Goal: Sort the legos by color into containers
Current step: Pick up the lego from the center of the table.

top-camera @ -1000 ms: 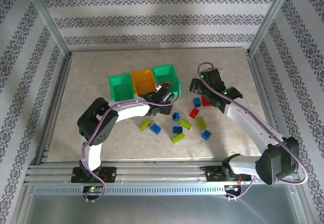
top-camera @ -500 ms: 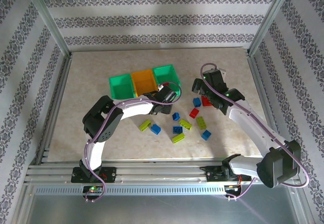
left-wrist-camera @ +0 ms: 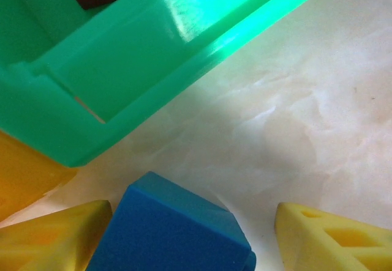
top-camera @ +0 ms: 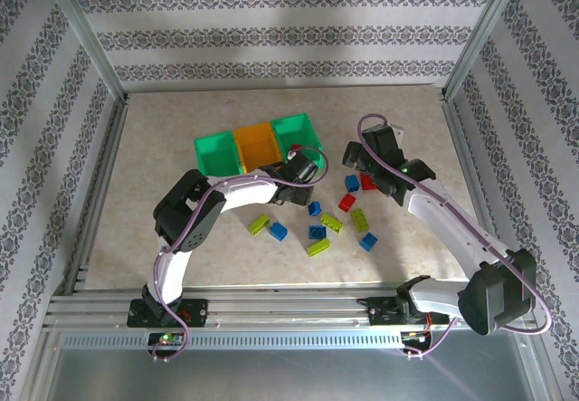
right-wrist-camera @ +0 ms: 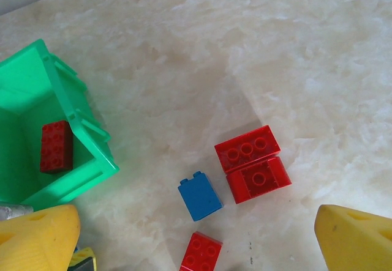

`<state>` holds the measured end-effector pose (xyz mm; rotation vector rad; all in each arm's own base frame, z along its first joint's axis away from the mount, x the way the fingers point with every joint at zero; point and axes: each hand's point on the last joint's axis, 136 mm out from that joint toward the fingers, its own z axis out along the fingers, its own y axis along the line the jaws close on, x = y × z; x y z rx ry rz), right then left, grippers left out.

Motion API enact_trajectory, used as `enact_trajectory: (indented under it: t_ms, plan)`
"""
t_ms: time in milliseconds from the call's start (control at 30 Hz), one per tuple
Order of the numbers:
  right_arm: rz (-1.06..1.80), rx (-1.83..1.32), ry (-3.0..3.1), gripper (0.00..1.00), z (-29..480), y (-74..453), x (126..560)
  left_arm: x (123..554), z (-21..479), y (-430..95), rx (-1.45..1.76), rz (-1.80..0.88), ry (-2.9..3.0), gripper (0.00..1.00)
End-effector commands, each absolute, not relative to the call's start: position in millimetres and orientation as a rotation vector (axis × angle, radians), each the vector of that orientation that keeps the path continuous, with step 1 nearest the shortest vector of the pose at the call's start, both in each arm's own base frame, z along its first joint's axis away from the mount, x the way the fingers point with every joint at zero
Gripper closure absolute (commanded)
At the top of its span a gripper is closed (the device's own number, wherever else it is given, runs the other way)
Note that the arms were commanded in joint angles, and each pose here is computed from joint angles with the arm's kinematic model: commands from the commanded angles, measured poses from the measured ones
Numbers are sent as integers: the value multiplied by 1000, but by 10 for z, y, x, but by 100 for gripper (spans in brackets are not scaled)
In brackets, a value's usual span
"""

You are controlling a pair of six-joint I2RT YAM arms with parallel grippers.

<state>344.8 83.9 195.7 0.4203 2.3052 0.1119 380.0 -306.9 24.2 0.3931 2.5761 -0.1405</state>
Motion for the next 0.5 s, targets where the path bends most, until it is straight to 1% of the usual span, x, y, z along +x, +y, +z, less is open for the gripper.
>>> enact_trajectory:
  t_ms: [0,100,300,467]
  plan:
    - [85,457,2306,2,1879,771,3455,3922,314,-3208,416,-195,2528,31]
    - [89,456,2309,2,1873,778,3456,3953,314,-3271,427,-209,2527,33]
    - [90,456,2311,2,1866,779,3450,3953,323,-3445,474,-260,2516,33]
    - [92,462,2311,2,1862,777,3445,3897,302,-3435,481,-234,2528,40]
